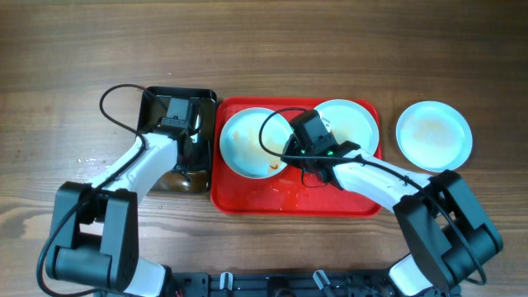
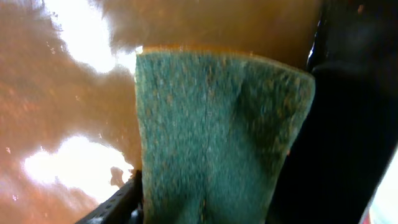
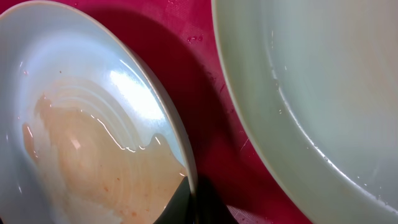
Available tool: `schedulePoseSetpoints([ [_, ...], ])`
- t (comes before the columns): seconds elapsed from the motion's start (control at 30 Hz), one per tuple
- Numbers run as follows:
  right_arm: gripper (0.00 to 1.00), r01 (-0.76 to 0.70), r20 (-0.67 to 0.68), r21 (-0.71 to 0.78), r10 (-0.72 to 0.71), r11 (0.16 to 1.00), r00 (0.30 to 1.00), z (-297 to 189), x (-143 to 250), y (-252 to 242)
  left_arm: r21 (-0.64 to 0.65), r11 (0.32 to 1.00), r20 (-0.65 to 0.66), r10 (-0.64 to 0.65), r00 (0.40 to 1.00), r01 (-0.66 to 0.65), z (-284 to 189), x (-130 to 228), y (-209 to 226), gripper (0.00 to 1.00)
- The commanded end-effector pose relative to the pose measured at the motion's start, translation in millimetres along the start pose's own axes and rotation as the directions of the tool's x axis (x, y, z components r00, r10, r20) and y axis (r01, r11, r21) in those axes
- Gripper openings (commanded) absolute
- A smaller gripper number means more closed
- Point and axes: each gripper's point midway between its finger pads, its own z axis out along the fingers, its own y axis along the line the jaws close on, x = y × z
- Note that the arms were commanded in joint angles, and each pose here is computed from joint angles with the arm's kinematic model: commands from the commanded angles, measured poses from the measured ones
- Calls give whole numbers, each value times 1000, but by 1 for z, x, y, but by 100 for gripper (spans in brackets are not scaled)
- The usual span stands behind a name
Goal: Clean dirty plates on tray and stack at the side
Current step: 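Return the sponge to the black tray water with the left gripper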
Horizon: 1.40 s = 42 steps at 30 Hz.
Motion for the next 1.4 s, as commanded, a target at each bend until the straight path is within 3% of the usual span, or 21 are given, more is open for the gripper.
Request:
schedulePoseSetpoints([
  [0.0,6,14,-25,29,-14,999,1000,5,7,-8,16,1000,-133,-18,991,20,15,35,1,53],
  [0.07,6,15,-24,29,-14,999,1000,5,7,-8,12,1000,-144,-18,989,20,14,38,1,42],
  [0.1,6,15,-24,29,-14,999,1000,5,7,-8,11,1000,-149,-18,989,19,14,39,2,16],
  [0.13,6,15,-24,29,-14,999,1000,5,7,-8,10,1000,-151,-18,988,20,14,39,2,4],
  [0.3,6,14,-25,30,-14,999,1000,5,7,-8,21,999,-91,-24,996,26,15,24,-1,4],
  [0.33,6,15,-26,30,-14,999,1000,5,7,-8,10,1000,-73,-24,997,25,14,18,0,10],
  [0.37,6,15,-26,30,-14,999,1000,5,7,-8,-10,1000,-51,-24,998,23,12,12,3,37],
  [0.4,6,15,-25,30,-14,999,1000,5,7,-8,-33,999,-15,-23,1000,22,8,0,6,41],
  [0.47,6,15,-26,30,-14,999,1000,5,7,-8,-43,999,80,-23,997,26,3,-27,5,58],
  [0.6,6,14,-25,30,-14,999,1000,5,7,-8,-5,1000,202,-26,979,28,-1,-57,-4,61],
  [0.73,6,14,-31,25,-13,1000,999,5,8,-7,46,999,138,-25,990,18,12,-46,-13,61],
  [0.8,6,14,-31,25,-13,1000,999,5,8,-7,87,996,93,-22,995,14,18,-37,-20,50],
  [0.87,7,15,-31,25,-14,1000,999,5,8,-7,83,996,81,-22,996,16,18,-34,-19,11],
  [0.9,7,15,-31,26,-14,1000,999,5,8,-7,82,997,80,-23,997,16,18,-33,-18,4],
  [1.0,11,15,-31,25,-14,1000,999,5,8,-7,76,997,98,-29,995,21,13,-38,-16,4],
  [1.03,12,15,-31,25,-14,1000,999,5,8,-7,73,997,112,-38,993,30,10,-42,-13,6],
  [1.1,20,38,-29,22,-37,999,999,5,7,-6,76,996,129,-63,990,53,4,-48,-6,58],
  [1.27,22,66,-40,23,-65,998,997,5,9,-7,172,983,-92,-57,994,72,3,2,-22,59],
  [1.37,21,66,-50,15,-65,998,997,5,11,-6,146,986,-175,-57,983,83,1,23,-18,57],
])
